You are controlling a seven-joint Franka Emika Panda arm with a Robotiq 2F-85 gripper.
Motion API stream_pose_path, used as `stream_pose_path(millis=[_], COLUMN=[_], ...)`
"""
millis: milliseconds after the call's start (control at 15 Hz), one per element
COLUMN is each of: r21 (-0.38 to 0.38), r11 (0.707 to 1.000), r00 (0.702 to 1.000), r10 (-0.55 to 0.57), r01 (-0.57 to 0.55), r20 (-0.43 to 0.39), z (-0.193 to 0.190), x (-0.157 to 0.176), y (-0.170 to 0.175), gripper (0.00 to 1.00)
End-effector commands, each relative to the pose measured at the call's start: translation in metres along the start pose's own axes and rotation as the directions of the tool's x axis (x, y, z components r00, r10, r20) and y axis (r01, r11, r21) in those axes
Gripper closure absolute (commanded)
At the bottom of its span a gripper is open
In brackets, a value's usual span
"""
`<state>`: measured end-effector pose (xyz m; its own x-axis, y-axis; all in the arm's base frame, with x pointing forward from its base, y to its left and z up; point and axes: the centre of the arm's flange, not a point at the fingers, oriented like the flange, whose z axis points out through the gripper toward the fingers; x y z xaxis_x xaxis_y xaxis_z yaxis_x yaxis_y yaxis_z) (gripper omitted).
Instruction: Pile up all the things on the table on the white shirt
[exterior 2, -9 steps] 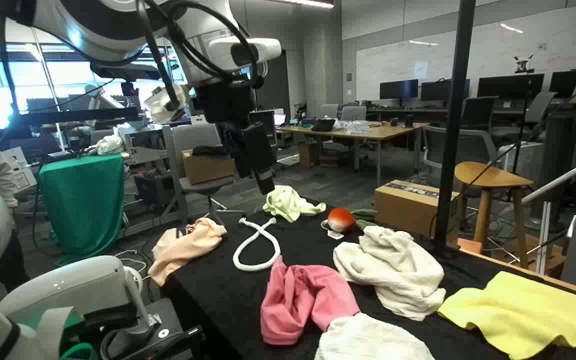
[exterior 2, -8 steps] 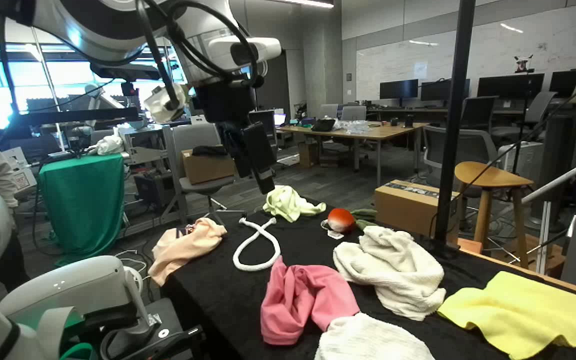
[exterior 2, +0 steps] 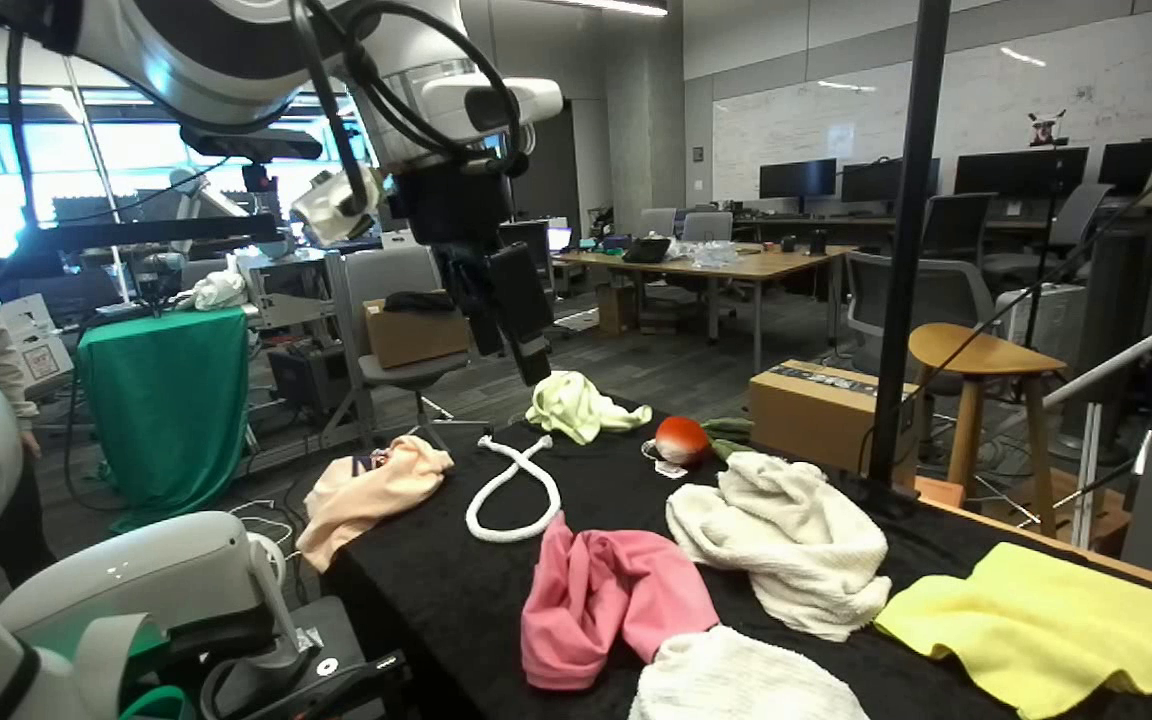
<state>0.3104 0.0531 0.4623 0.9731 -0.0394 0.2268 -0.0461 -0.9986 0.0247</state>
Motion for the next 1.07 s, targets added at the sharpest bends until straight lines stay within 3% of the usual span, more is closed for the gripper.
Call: stream_pose_path(millis=[0, 333, 1000], r21=[-0.044, -0.078, -0.068], r11=[0.996, 0.976, 0.917], r00=[0.997, 0.978, 0.915], r10=[-0.079, -0.206, -0.397], r01=[0.079, 0.205, 0.392], r20=[0.008, -0.011, -0.08], z=[0.003, 0.011, 0.065], x=[0.024, 0.038, 0.078], y=[-0.039, -0.113, -0.266], gripper=[0.0, 0.0, 0.0])
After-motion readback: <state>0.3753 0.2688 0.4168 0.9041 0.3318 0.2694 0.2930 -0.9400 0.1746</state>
